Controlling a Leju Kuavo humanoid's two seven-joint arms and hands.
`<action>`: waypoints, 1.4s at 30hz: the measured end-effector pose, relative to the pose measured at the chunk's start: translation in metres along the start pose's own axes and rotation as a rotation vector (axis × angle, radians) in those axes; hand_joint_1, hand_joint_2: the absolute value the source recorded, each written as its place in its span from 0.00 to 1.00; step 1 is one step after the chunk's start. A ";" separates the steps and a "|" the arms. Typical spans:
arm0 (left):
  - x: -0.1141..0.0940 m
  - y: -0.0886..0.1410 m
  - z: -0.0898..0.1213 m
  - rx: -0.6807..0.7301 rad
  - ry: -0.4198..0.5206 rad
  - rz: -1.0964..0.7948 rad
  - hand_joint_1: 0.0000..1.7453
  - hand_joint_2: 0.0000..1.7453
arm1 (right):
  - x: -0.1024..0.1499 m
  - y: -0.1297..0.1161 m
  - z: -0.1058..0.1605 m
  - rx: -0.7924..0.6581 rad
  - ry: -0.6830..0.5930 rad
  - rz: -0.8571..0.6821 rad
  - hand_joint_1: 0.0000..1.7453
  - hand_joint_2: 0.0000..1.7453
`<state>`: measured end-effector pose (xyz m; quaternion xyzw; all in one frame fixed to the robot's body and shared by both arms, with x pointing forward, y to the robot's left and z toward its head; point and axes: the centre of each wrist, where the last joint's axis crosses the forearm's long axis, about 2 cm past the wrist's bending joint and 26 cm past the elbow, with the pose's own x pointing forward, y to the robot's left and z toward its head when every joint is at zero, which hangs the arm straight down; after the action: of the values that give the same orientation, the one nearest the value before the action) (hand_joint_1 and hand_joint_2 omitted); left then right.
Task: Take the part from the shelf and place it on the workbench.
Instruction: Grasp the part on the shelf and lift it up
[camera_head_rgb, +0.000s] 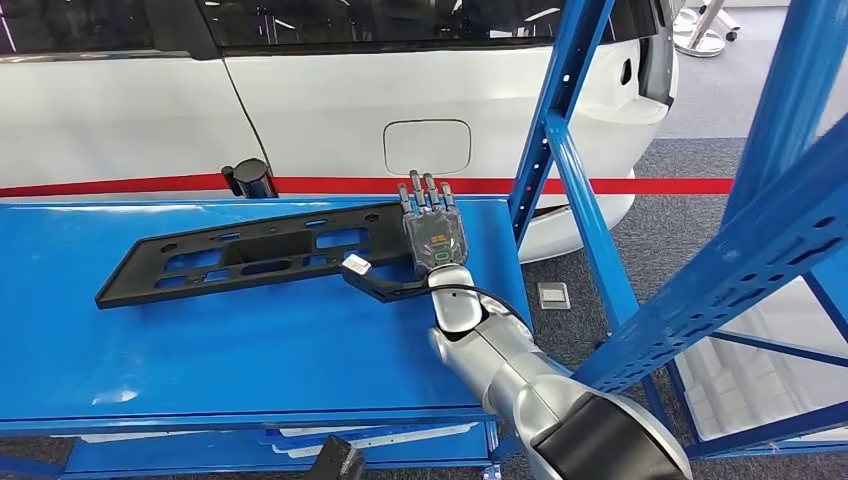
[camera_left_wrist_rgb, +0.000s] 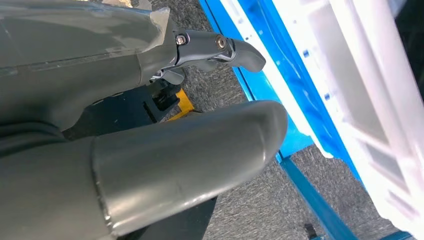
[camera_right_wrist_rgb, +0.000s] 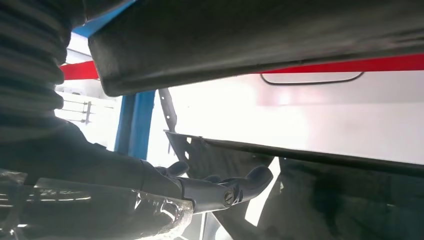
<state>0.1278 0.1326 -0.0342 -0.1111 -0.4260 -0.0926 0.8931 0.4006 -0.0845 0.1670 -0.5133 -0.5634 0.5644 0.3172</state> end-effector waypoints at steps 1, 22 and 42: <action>0.000 0.000 0.000 -0.001 -0.002 0.001 0.00 0.00 | 0.000 0.000 0.000 -0.001 0.001 0.000 0.00 1.00; 0.012 -0.004 0.004 0.039 -0.004 -0.030 0.00 0.00 | 0.007 -0.005 -0.001 -0.007 -0.030 0.004 0.00 1.00; 0.012 -0.004 0.009 0.070 -0.019 0.038 0.00 0.00 | 0.061 -0.021 0.019 -0.064 -0.247 -0.134 0.00 1.00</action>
<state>0.1281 0.1307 -0.0190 -0.0889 -0.4351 -0.0595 0.8940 0.3617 -0.0297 0.1701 -0.4111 -0.6488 0.5826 0.2659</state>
